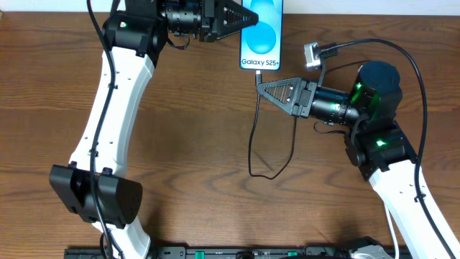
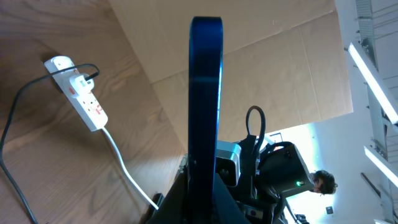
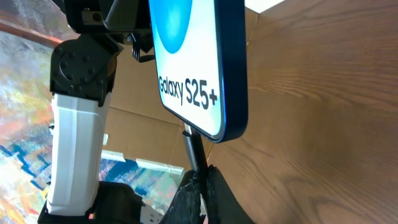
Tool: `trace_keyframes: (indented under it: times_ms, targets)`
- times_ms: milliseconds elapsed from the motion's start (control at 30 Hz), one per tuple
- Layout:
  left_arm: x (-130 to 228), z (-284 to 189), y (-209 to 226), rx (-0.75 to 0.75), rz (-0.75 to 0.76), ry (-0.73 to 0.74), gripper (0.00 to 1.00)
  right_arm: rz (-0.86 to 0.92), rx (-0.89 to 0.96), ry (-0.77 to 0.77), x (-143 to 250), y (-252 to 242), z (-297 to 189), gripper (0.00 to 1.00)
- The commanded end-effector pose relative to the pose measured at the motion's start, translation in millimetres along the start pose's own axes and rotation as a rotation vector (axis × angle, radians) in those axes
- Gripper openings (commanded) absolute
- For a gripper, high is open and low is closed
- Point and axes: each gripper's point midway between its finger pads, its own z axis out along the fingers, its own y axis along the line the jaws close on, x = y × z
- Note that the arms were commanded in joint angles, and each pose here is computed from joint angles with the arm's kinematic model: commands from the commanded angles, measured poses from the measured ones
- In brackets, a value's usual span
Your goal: Plug charger to phone and switch on socket
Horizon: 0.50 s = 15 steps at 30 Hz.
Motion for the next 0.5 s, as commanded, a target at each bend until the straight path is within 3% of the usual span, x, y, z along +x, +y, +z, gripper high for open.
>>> trace_keyframes:
  times_ms: [0,467]
  targets:
    - [2.2,-2.6,-11.9,0.032,0.017,0.019,0.07,-0.015,0.002,-0.015,-3.1,2.0,0.5,0.01]
    - [2.6,-2.8,-12.3,0.035,0.016,0.021,0.07,-0.009,0.010,-0.024,-5.5,-0.2,-1.5,0.01]
